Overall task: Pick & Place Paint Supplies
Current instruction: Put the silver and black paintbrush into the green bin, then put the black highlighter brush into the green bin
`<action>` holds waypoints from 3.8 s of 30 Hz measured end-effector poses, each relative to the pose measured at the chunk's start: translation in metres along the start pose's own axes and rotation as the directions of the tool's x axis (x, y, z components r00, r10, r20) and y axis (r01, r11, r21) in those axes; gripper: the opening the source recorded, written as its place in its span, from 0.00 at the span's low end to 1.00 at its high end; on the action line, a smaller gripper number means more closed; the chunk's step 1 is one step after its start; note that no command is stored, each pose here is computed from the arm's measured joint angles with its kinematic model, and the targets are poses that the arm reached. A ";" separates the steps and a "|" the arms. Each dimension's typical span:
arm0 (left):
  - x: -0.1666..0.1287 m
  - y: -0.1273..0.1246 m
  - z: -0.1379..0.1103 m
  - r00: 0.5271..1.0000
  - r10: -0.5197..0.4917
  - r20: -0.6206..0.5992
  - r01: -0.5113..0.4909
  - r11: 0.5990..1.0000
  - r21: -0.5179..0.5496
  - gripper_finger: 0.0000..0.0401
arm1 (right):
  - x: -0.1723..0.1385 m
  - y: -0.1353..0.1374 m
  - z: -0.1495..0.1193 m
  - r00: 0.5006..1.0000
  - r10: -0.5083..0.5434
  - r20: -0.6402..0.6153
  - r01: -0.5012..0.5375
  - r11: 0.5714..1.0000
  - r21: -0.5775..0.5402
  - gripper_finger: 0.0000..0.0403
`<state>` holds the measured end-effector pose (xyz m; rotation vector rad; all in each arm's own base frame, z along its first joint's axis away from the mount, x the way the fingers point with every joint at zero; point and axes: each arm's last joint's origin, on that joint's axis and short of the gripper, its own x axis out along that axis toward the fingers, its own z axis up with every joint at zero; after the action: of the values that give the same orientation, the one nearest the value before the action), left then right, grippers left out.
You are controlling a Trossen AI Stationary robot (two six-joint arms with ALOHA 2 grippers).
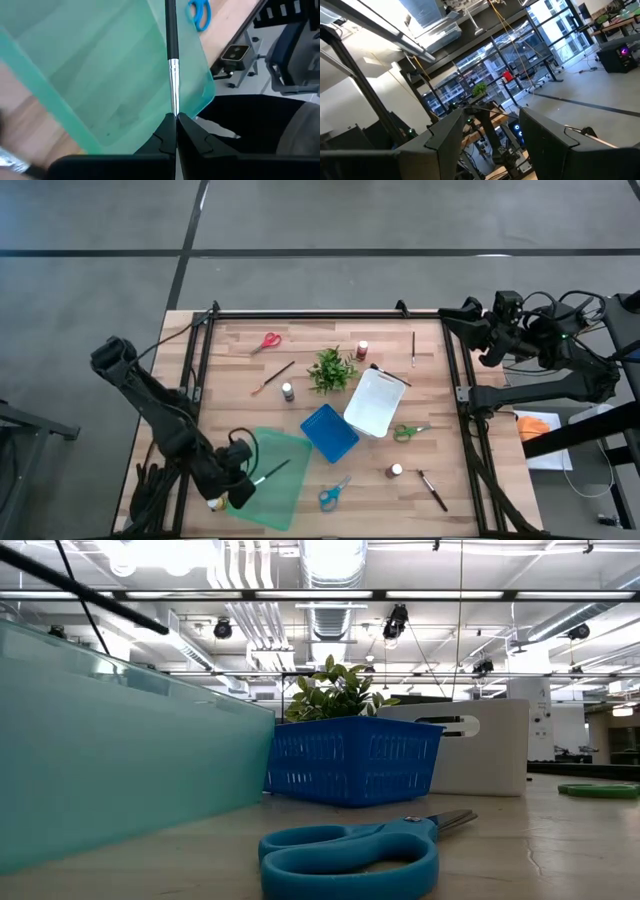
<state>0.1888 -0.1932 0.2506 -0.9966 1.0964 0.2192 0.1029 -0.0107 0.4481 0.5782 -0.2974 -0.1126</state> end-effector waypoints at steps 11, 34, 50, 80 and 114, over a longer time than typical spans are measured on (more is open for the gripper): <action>0.019 0.003 -0.001 0.999 0.055 0.002 -0.055 0.998 -0.027 0.11 | 0.000 0.000 0.000 1.000 0.000 0.000 0.000 1.000 -0.004 0.48; -0.008 0.031 0.001 0.952 0.294 -0.090 -0.307 0.924 -0.226 0.23 | 0.000 0.000 0.000 1.000 -0.008 0.004 0.008 1.000 -0.005 0.48; -0.023 0.087 0.001 0.840 0.510 -0.184 -0.535 0.727 -0.431 0.23 | 0.000 0.000 0.000 1.000 -0.009 0.004 0.009 1.000 -0.005 0.48; 0.039 0.155 -0.007 0.865 0.404 -0.299 -0.502 0.697 -0.512 0.23 | 0.000 0.000 0.000 1.000 -0.008 0.005 0.008 1.000 -0.008 0.48; -0.028 0.124 0.016 0.887 0.441 0.133 -0.330 0.810 -0.486 0.00 | 0.005 -0.001 -0.002 1.000 -0.016 -0.005 0.016 1.000 -0.020 0.48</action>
<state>0.1114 -0.1014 0.2053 -1.1078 1.0355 0.9486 0.1079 -0.0114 0.4470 0.5608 -0.2859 -0.1296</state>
